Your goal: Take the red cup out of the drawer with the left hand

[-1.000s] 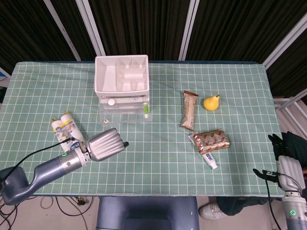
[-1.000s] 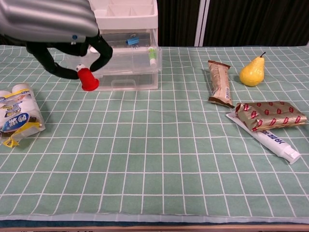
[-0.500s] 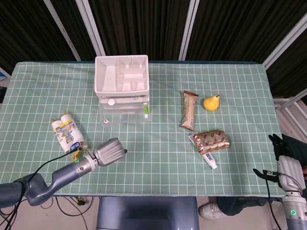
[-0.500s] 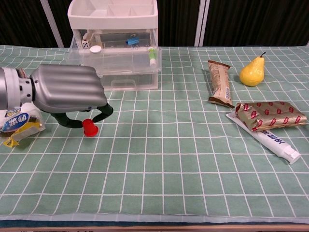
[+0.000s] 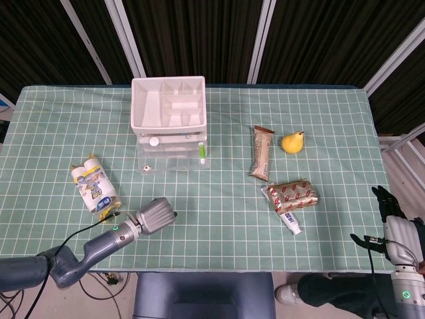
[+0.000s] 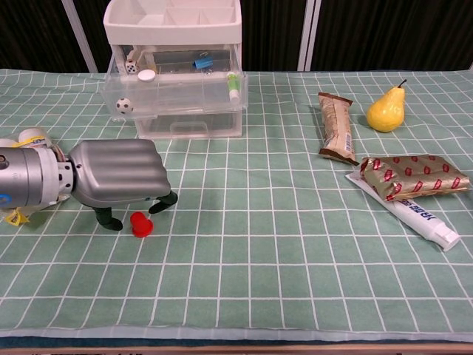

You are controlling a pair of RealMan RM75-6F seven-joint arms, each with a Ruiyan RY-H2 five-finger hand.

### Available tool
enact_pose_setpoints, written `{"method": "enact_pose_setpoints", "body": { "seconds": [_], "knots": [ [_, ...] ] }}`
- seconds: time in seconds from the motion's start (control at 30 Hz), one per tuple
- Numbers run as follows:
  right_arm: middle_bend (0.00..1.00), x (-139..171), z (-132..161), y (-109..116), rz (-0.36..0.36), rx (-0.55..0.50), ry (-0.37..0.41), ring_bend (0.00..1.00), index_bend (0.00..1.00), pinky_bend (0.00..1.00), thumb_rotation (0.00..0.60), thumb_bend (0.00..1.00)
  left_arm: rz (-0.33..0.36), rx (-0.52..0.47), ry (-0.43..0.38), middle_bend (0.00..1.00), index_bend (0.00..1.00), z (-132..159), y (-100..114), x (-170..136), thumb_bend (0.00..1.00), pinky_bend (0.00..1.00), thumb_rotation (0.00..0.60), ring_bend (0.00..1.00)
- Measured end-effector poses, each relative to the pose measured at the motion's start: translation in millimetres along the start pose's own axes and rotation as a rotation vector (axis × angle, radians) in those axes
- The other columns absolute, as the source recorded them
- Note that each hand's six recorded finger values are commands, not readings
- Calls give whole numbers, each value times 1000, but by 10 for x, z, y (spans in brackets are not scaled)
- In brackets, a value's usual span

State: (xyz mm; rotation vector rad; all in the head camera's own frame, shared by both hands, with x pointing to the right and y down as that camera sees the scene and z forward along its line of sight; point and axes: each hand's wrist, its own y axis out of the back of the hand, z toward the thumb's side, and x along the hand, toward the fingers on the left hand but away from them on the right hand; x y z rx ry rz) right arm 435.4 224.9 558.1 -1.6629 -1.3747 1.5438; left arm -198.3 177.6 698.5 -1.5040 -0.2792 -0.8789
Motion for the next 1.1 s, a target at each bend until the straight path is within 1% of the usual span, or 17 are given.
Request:
{"method": "enact_pose_setpoints", "body": {
  "seconds": [0.13, 0.2, 0.23, 0.3, 0.37, 0.4, 0.5, 0.53, 0.6, 0.7, 0.73, 0.8, 0.83, 0.93, 1.0, 1.03, 1.1],
  "knots": [
    [0, 2, -1, -1, 0, 1, 0, 0, 0, 229, 600, 65, 42, -20, 39, 998, 329, -65, 112, -38, 29, 1000, 600, 1000],
    [0, 2, 0, -1, 0, 2, 1, 0, 0, 229, 600, 66, 70, -34, 65, 979, 313, -113, 184, -72, 26, 999, 600, 988],
    [0, 3, 1, -3, 1, 4, 2, 0, 0, 229, 600, 66, 92, -47, 86, 937, 289, -151, 235, -104, 26, 988, 600, 955],
    [0, 5, 3, -4, 1, 5, 3, 0, 0, 229, 600, 65, 130, -69, 126, 811, 237, -216, 316, -167, 27, 932, 600, 849],
    [0, 5, 2, -3, 1, 10, 5, 0, 0, 229, 600, 65, 182, -101, 182, 629, 187, -299, 411, -271, 50, 819, 600, 684],
    [0, 5, 1, -3, 0, 11, 5, 0, 0, 229, 600, 65, 205, -118, 209, 558, 170, -335, 449, -327, 61, 772, 600, 619],
    [0, 2, -5, -2, -1, 21, 6, 0, 0, 229, 600, 66, 281, -184, 310, 236, 103, -456, 537, -573, 78, 498, 600, 325],
    [0, 0, -9, -2, -2, 28, 7, 0, 0, 229, 600, 66, 307, -211, 357, 182, 89, -506, 545, -695, 77, 440, 600, 272],
    [0, 0, -7, -4, -3, 35, 9, 0, 0, 229, 600, 66, 339, -252, 435, 52, 36, -578, 525, -898, 68, 281, 600, 123],
    [0, 3, 9, -9, -5, 55, 21, 0, 0, 229, 600, 65, 368, -330, 578, 0, 1, -666, 398, -1290, 44, 116, 600, 10],
    [0, 5, 19, -11, -7, 66, 29, 0, 0, 229, 600, 65, 369, -363, 637, 0, 0, -686, 314, -1463, 37, 87, 600, 3],
    [0, 9, 32, -17, -10, 82, 38, 0, 0, 229, 600, 65, 360, -416, 721, 0, 0, -699, 171, -1722, 22, 32, 600, 0],
    [0, 12, 38, -22, -12, 90, 43, 0, 0, 229, 600, 66, 350, -452, 771, 0, 0, -699, 71, -1882, 19, 25, 600, 0],
    [0, 15, 45, -27, -18, 107, 51, 0, 0, 229, 600, 65, 321, -523, 880, 0, 0, -709, -165, -2244, 15, 21, 600, 0],
    [0, 17, 44, -30, -19, 116, 54, 0, 0, 229, 600, 66, 299, -549, 936, 0, 0, -726, -304, -2439, 15, 13, 600, 0],
    [0, 17, 40, -30, -19, 121, 55, 0, 0, 229, 600, 66, 277, -566, 978, 0, 0, -740, -415, -2585, 15, 8, 600, 0],
    [0, 16, 31, -27, -21, 130, 56, 0, 0, 229, 600, 65, 263, -579, 1012, 0, 0, -757, -500, -2704, 15, 0, 600, 0]
  ]
}}
